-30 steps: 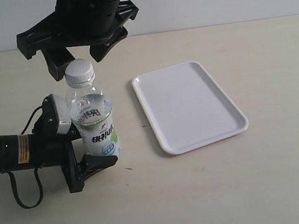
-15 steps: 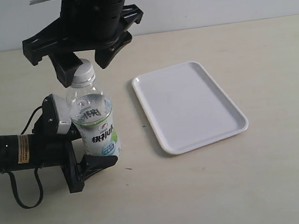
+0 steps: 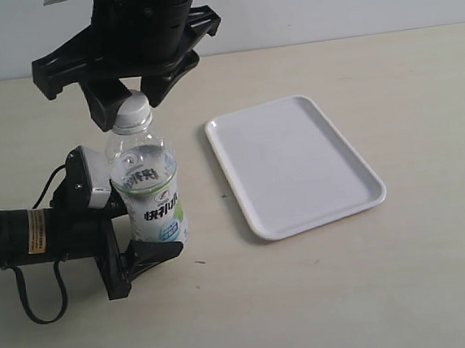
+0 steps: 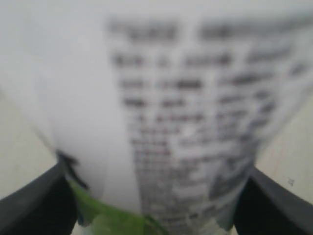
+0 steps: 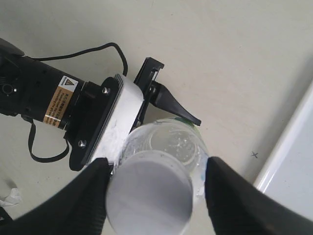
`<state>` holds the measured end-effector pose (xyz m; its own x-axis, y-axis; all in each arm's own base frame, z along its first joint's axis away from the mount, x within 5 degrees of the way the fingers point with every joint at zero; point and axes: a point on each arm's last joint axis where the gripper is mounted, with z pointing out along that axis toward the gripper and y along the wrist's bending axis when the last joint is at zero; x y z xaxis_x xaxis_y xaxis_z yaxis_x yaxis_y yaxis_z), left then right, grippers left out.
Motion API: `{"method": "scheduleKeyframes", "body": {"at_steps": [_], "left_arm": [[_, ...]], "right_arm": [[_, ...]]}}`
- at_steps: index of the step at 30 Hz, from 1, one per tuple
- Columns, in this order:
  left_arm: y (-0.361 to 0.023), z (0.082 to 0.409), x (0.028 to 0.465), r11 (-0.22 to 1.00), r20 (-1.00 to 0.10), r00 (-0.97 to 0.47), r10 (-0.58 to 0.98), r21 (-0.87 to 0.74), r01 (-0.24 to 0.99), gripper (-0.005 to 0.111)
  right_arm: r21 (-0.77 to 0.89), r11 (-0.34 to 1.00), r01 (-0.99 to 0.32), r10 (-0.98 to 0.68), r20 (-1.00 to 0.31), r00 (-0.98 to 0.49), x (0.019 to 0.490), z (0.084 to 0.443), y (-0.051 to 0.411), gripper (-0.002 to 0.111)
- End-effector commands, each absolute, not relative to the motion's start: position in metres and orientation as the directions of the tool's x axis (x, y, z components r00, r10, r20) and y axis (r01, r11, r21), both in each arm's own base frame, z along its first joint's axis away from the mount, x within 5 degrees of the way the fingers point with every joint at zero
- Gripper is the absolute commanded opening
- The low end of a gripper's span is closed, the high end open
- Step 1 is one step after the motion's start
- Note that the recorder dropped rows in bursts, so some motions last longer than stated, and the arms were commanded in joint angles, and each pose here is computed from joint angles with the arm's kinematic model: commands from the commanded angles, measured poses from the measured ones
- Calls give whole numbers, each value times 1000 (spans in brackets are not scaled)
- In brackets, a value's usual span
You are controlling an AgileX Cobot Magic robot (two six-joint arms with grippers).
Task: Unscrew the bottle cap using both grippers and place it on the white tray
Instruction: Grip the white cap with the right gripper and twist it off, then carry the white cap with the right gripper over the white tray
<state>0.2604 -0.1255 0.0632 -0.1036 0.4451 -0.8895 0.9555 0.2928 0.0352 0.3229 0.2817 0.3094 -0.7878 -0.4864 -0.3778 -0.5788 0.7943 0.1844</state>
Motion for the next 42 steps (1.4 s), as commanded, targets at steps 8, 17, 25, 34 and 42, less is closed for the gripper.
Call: {"method": "scheduleKeyframes", "body": {"at_steps": [8,17,25,34,42], "left_arm": [[-127,66,261,288,-895,-94,435,39,957,0],[-127,66,261,288,-895,-94,435,39,957,0],[-127,66,261,288,-895,-94,435,39,957,0],[-127,66,261,287,-895,-92,436,41,957,0],[-128,67,261,290,-898,-91,430,42,956,0]], "right_arm": [[106,699,-708,-610,-429,-666,322,317,280,0],[-103,284,-953,-891,-395,-223,319,315,279,0],[-229,-97,-968,-935,-313,168,317,315,277,0],[-251,-127,-960,-922,-326,207,313,324,276,0],[-347,137,-928,-860,-507,63,295,391,253,0]]}}
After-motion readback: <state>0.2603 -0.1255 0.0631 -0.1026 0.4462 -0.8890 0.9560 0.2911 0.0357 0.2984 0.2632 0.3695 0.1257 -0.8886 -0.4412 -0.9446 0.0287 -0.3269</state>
